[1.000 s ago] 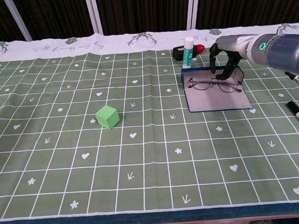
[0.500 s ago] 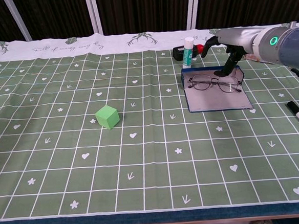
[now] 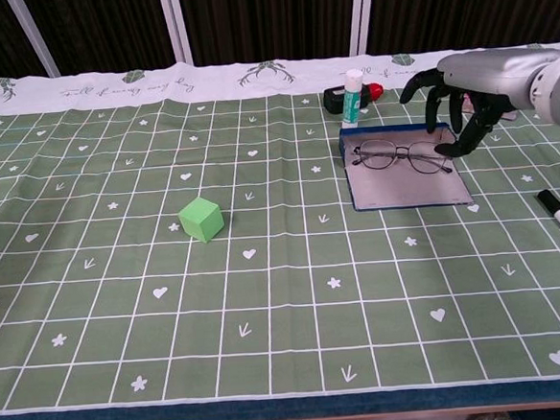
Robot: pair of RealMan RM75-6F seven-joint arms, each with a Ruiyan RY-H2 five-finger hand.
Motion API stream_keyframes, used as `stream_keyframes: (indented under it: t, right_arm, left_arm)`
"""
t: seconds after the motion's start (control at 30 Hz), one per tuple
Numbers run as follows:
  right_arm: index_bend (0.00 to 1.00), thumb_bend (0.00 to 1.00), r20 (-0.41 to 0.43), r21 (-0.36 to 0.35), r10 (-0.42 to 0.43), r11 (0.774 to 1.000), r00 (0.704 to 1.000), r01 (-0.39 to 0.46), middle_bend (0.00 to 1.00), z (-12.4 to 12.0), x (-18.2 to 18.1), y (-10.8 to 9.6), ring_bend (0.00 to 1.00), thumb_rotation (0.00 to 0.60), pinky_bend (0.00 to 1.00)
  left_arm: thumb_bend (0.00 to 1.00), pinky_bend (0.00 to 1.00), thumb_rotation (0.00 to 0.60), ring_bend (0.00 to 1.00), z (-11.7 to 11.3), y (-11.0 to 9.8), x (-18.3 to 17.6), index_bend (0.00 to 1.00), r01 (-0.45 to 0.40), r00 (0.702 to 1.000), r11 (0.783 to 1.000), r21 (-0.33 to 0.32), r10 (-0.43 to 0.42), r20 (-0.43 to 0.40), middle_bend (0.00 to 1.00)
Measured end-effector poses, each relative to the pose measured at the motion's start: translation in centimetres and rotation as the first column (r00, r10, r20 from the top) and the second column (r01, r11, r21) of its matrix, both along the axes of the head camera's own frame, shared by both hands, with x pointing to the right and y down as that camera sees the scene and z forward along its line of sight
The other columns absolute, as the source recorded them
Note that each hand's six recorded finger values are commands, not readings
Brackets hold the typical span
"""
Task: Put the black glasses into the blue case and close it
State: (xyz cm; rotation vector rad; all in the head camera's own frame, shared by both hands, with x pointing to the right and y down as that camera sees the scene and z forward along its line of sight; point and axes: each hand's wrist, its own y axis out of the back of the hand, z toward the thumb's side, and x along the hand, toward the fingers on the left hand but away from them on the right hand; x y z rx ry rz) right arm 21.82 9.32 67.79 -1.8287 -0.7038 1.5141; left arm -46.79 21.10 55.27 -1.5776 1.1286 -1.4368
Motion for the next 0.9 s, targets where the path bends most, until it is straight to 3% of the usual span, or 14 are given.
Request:
stream_keyframes:
  t: [0.17,0.67,0.9]
  right_arm:
    - [0.13,0.41,-0.036,-0.030,-0.006,1.000,0.999,0.005,0.80,0.5,0.0,0.7,0.86,0.600,0.87]
    - [0.11,0.41,-0.108,-0.095,-0.015,0.995,0.994,0.005,0.82,2.5,-0.8,1.7,0.88,0.600,0.89]
    - [0.11,0.47,-0.124,-0.108,-0.009,0.994,0.992,-0.004,0.82,3.3,-0.8,1.8,0.88,0.600,0.89]
  left_arm:
    - [0.31,0.00,0.600,0.00,0.0,0.0,0.0,0.11,-0.001,1.000,1.000,-0.003,0.001,-0.001,0.00]
    - [0.31,0.00,0.600,0.00,0.0,0.0,-0.1,0.11,0.003,1.000,1.000,-0.003,-0.003,-0.002,0.00]
    - [0.31,0.00,0.600,0.00,0.0,-0.1,-0.1,0.11,0.004,1.000,1.000,-0.002,-0.004,-0.003,0.00]
